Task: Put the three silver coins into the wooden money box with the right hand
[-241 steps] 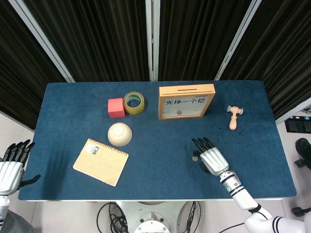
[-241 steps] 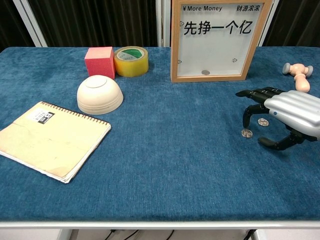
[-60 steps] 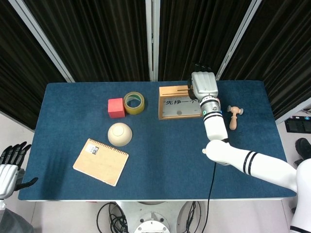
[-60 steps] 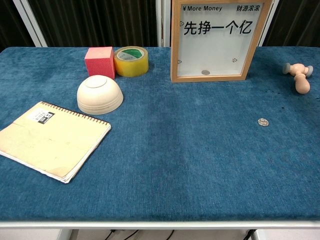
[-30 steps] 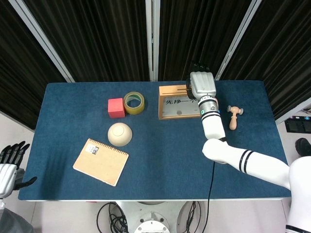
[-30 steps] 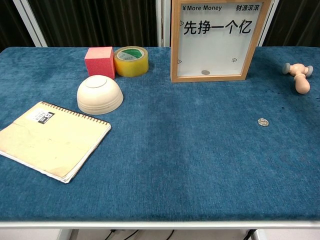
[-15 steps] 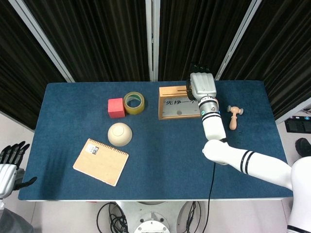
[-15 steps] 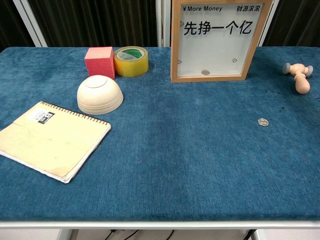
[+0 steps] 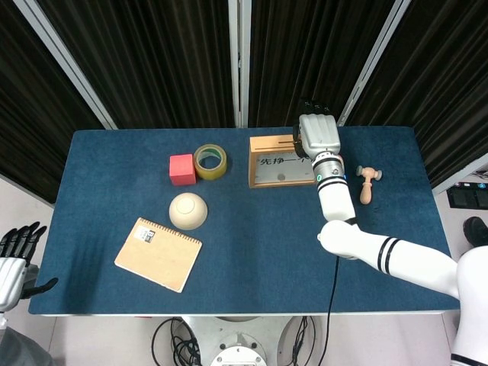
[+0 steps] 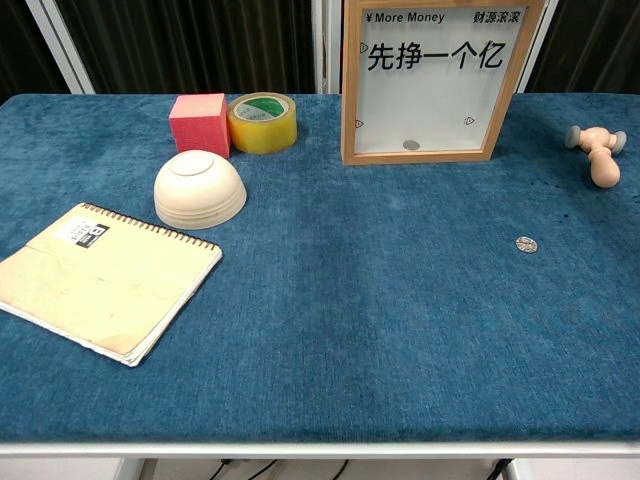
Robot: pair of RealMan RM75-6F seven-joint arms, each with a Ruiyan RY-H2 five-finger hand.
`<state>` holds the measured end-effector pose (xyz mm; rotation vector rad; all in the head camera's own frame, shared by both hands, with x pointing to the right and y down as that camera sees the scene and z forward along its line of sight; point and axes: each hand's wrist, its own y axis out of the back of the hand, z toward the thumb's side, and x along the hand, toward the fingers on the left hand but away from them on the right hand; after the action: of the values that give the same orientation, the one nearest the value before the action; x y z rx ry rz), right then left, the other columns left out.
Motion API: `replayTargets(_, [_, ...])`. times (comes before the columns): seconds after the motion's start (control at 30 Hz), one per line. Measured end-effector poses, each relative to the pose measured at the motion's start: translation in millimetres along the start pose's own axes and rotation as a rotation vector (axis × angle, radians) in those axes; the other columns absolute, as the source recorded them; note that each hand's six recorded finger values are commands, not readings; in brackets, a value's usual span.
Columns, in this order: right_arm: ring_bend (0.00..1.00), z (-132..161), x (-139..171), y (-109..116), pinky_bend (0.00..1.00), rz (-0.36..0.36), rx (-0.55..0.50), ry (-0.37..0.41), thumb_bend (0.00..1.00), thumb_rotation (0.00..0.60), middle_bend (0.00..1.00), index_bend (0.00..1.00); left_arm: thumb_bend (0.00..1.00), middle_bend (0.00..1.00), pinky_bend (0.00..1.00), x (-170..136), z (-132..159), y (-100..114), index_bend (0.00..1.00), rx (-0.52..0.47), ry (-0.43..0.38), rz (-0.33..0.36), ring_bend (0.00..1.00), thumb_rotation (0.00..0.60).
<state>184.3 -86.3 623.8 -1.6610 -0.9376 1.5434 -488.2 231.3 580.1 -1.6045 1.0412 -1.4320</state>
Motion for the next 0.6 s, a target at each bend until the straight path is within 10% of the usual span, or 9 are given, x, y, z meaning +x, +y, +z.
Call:
replayTargets(0.43, [0.0,-1.5,1.7,0.5,0.0,0.0,0.003,-0.001,0.42,0.6,0.04,0.87,0.0,0.0,0.0,-0.5,0.4,1.0,0.01,0.001,-0.001,0.001,0.0,0.6])
replayTargets(0.6, [0.0,-3.4,0.8,-1.3,0.0,0.008,0.004,-0.008,0.41,0.6,0.04,0.73,0.0,0.0,0.0,-0.1,0.1,0.8,0.01,0.001,-0.001,0.0,0.0,0.6])
